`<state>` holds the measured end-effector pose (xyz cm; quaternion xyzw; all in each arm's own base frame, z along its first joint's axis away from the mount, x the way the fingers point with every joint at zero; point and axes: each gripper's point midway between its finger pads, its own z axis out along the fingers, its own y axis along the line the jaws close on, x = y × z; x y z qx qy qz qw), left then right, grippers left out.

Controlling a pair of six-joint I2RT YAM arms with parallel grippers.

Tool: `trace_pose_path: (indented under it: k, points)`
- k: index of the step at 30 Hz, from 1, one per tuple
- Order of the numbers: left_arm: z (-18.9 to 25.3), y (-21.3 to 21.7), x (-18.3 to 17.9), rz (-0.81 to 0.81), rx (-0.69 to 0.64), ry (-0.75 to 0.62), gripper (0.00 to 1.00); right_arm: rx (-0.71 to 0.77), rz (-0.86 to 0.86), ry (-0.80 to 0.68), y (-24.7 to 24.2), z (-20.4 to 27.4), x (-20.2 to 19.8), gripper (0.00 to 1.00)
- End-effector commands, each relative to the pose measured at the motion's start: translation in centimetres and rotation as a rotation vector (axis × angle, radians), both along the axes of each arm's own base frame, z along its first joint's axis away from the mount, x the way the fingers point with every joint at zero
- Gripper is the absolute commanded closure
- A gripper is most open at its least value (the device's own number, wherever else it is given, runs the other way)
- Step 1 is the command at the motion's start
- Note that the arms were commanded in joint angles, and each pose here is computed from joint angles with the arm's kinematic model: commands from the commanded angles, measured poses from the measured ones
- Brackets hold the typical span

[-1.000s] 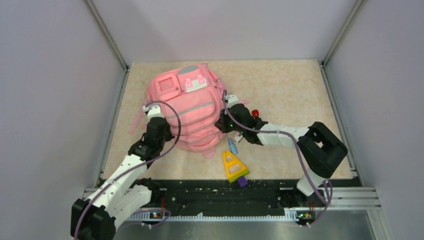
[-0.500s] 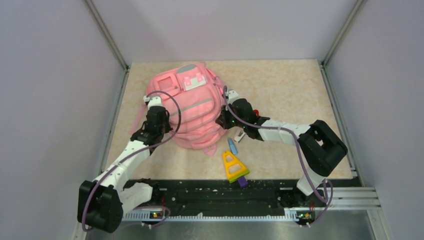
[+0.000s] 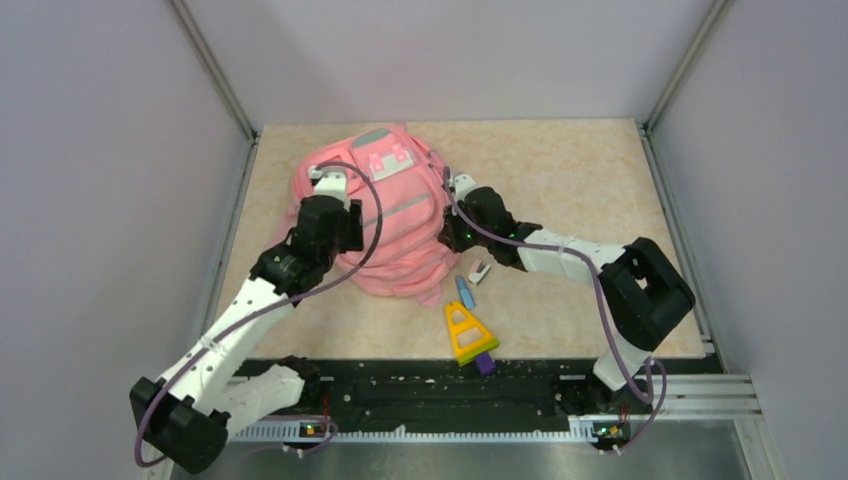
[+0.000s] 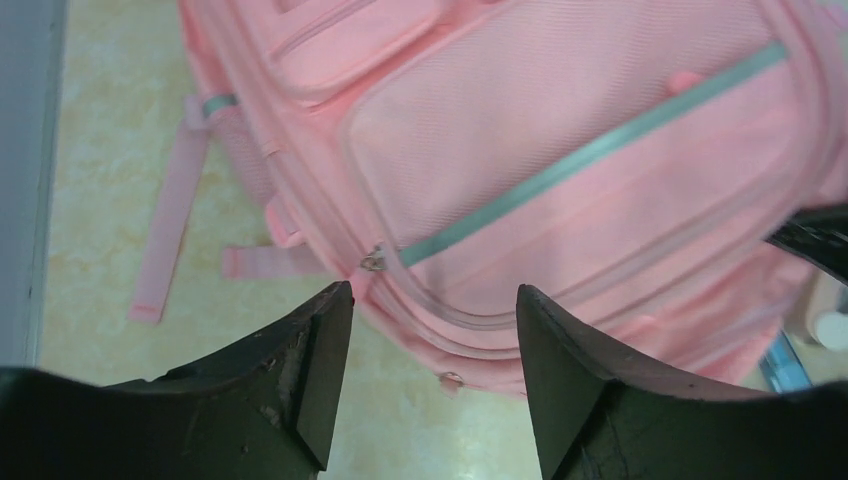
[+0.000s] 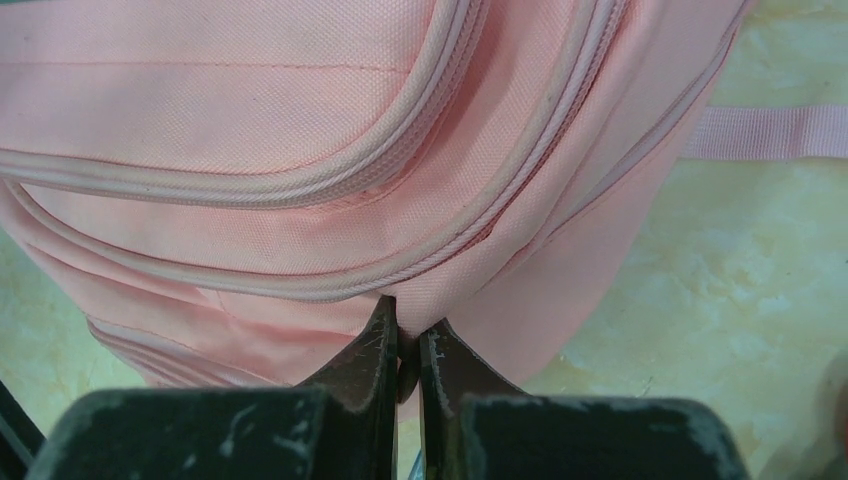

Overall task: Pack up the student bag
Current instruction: Unzip the student bag at the center of the board.

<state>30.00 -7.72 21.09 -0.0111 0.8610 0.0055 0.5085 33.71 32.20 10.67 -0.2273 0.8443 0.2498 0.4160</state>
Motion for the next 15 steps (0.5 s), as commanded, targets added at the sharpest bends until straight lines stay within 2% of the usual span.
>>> trace_pose_path:
  k: [1,3,7,15]
  points:
    - [0.5,-4.5,-0.8,-0.257,0.079,0.103,0.34,0.000,-0.004,-0.109,0.0,3.2,2.4,1.00]
    - [-0.4,-6.5,-1.2,-0.385,0.082,0.154,0.34,0.001,0.004,-0.108,0.0,3.3,2.3,1.00]
    - [-1.2,-7.6,-0.7,-0.484,0.135,0.168,0.33,0.010,0.017,-0.103,0.1,3.6,1.9,1.00]
    - [-3.5,-8.5,0.9,-0.494,0.153,0.191,0.32,0.027,0.037,-0.091,0.4,3.5,1.5,1.00]
